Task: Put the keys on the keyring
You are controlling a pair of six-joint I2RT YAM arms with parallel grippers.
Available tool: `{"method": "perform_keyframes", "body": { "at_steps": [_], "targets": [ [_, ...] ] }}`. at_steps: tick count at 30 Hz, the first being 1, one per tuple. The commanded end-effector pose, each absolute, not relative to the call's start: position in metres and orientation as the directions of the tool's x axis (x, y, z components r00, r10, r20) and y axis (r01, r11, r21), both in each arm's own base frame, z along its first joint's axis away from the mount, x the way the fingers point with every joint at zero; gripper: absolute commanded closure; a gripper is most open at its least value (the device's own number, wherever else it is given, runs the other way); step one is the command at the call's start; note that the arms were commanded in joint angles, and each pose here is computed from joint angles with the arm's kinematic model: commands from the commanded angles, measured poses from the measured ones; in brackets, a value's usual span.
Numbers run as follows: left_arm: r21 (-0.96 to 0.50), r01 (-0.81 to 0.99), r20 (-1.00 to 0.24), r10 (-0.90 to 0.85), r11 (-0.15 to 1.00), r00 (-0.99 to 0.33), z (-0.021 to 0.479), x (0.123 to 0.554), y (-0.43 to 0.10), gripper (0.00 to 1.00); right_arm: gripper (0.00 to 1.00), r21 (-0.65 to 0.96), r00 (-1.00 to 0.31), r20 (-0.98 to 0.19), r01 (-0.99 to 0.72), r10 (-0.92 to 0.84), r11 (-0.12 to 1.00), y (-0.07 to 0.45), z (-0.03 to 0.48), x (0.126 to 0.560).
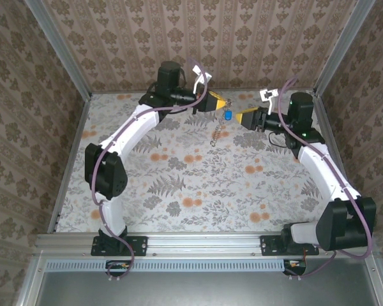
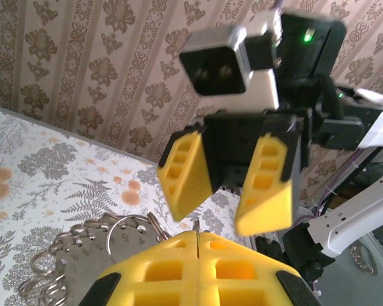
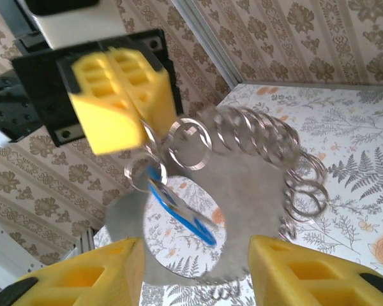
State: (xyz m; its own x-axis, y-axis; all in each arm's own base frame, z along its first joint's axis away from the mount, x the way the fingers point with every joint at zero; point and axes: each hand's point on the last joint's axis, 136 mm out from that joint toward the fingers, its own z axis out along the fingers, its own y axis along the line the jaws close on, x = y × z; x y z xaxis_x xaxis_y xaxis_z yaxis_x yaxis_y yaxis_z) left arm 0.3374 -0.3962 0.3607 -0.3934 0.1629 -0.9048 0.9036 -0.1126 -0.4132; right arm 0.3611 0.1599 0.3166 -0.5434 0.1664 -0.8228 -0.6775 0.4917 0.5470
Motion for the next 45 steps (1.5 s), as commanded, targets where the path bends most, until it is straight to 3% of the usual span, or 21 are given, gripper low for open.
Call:
{"method": "perform_keyframes", "body": {
  "at_steps": [1,19,22,27,29,45],
  "targets": [
    [-0.357,0.925,-0.932,0.118,-0.132,-0.343,0.391,0.326,-0.393,1.0,0.52,0.513,-0.487,-0.854,-0.727,0.184,0.457,0.167,0.334,0.358],
    [-0.342,0.93,-0.938,0.105,-0.136,-0.329,0.399,0.324,-0.394,1.0,0.51,0.507,-0.492,-0.857,-0.756,0.152,0.414,0.197,0.33,0.373],
    [-0.342,0.931,-0.938,0.101,-0.131,-0.33,0.4,0.324,-0.394,1.0,0.59,0.509,-0.497,-0.856,-0.76,0.143,0.403,0.201,0.328,0.372],
    [-0.345,0.932,-0.938,0.085,-0.114,-0.336,0.402,0.327,-0.394,1.0,0.93,0.521,-0.513,-0.848,-0.76,0.133,0.389,0.205,0.323,0.367],
    [-0.348,0.932,-0.937,0.073,-0.102,-0.342,0.404,0.328,-0.393,1.0,1.0,0.526,-0.52,-0.844,-0.756,0.13,0.389,0.205,0.319,0.364],
    [-0.427,0.903,-0.898,-0.099,-0.045,-0.429,0.411,0.339,-0.394,1.0,1.0,0.598,-0.525,-0.802,-0.711,0.287,0.371,0.215,0.33,0.378]
  ]
}}
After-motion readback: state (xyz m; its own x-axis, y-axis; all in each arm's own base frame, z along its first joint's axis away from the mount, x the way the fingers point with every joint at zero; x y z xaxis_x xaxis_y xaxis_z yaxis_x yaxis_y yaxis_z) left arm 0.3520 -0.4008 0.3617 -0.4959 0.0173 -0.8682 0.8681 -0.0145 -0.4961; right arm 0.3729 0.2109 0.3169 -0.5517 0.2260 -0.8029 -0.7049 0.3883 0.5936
